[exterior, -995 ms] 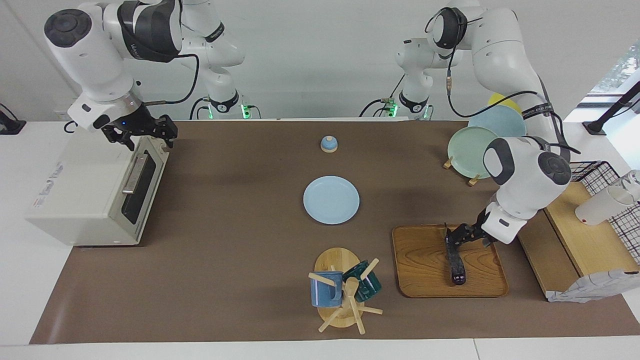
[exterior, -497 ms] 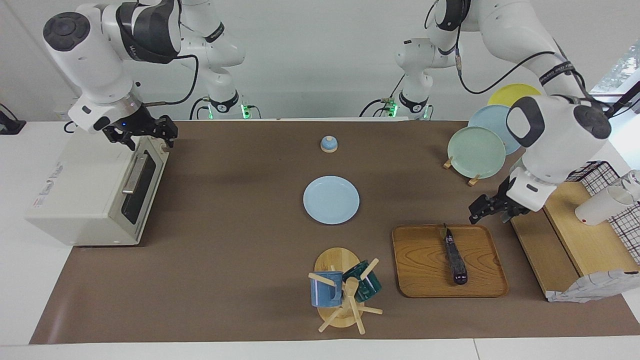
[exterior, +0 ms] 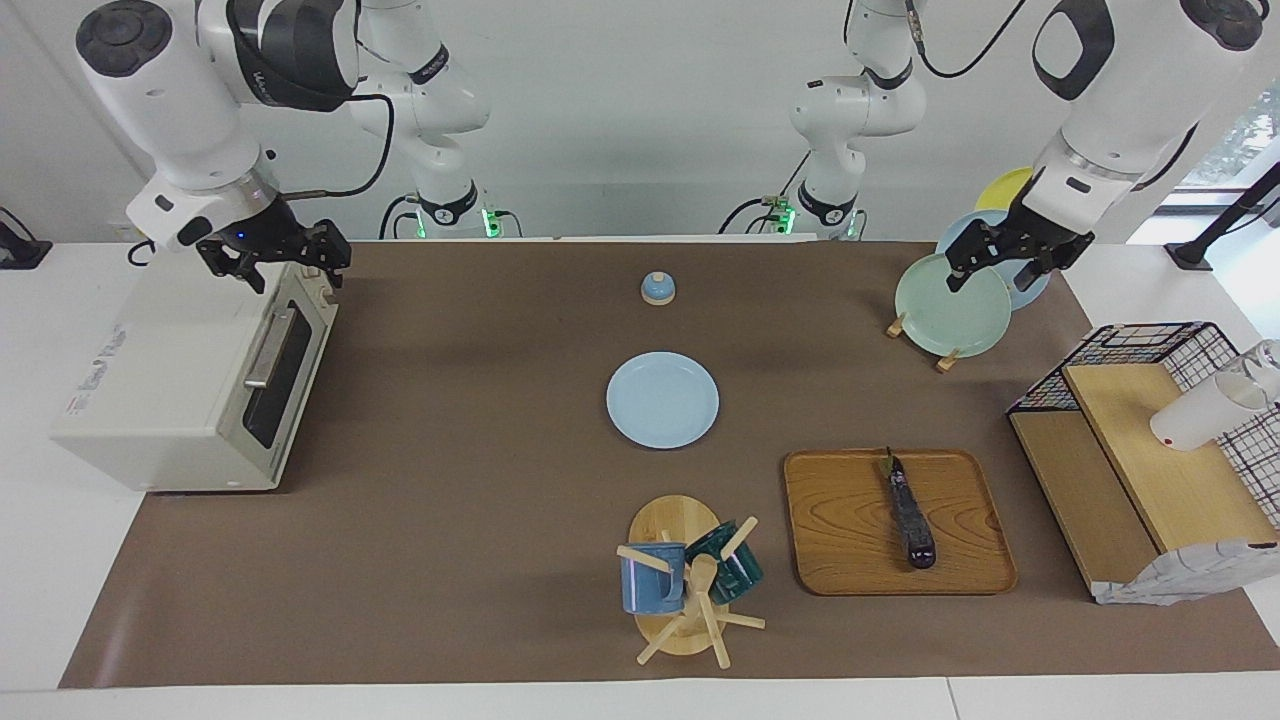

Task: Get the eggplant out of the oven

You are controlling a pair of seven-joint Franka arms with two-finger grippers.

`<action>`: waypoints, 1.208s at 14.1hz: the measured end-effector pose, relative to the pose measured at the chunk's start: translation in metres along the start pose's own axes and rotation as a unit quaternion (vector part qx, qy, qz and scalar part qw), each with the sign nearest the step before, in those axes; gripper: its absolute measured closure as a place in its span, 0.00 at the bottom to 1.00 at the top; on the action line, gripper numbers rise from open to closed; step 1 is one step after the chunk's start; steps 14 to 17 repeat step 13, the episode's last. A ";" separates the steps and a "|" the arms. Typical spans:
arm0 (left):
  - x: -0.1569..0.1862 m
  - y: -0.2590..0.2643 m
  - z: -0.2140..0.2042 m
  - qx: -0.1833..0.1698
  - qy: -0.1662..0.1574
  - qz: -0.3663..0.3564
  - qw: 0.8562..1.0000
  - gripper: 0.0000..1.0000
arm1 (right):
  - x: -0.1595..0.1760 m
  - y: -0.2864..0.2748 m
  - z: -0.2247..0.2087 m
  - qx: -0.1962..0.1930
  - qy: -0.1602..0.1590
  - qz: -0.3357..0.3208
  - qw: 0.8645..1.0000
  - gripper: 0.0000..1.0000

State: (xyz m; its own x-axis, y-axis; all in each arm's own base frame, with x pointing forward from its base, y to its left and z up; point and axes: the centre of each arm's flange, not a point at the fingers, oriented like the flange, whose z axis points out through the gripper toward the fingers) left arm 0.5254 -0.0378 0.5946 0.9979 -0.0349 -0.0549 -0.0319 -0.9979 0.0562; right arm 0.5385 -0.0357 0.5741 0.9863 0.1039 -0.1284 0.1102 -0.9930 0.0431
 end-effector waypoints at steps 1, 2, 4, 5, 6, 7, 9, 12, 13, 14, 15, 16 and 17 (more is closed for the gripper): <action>-0.004 0.004 0.003 0.001 -0.003 0.003 1.000 0.00 | 0.000 0.000 0.000 0.000 0.000 0.000 1.000 0.00; -0.004 0.009 0.004 0.001 -0.004 0.004 1.000 0.00 | 0.000 0.000 0.000 0.000 0.000 0.000 1.000 0.00; -0.004 0.016 -0.002 0.001 -0.004 0.007 1.000 0.00 | 0.000 0.000 0.000 0.000 0.000 0.000 1.000 0.00; -0.003 0.019 -0.010 0.002 -0.005 0.010 1.000 0.00 | 0.000 0.000 0.000 0.000 0.000 0.000 1.000 0.00; -0.001 0.022 -0.019 0.004 -0.004 0.013 1.000 0.00 | 0.000 0.000 0.000 0.000 0.000 0.000 1.000 0.00; 0.001 0.022 -0.023 0.011 -0.005 0.014 1.000 0.00 | 0.000 0.000 0.000 0.000 0.000 0.000 1.000 0.00; 0.003 0.023 -0.024 0.022 -0.014 0.016 1.000 0.00 | 0.000 0.000 0.000 0.000 0.000 0.000 1.000 0.00; 0.004 0.023 -0.021 0.023 -0.021 0.016 0.999 0.00 | 0.000 0.000 0.000 0.000 0.000 0.000 1.000 0.00; 0.004 0.023 -0.022 0.023 -0.021 0.016 0.999 0.00 | 0.000 0.000 0.000 0.000 0.000 0.000 1.000 0.00; 0.004 0.023 -0.022 0.023 -0.021 0.016 0.999 0.00 | 0.000 0.000 0.000 0.000 0.000 0.000 1.000 0.00; 0.004 0.023 -0.022 0.023 -0.021 0.016 0.999 0.00 | 0.000 0.000 0.000 0.000 0.000 0.000 1.000 0.00; 0.004 0.023 -0.022 0.023 -0.021 0.016 0.999 0.00 | 0.000 0.000 0.000 0.000 0.000 0.000 1.000 0.00; 0.004 0.023 -0.022 0.023 -0.021 0.016 0.999 0.00 | 0.000 0.000 0.000 0.000 0.000 0.000 1.000 0.00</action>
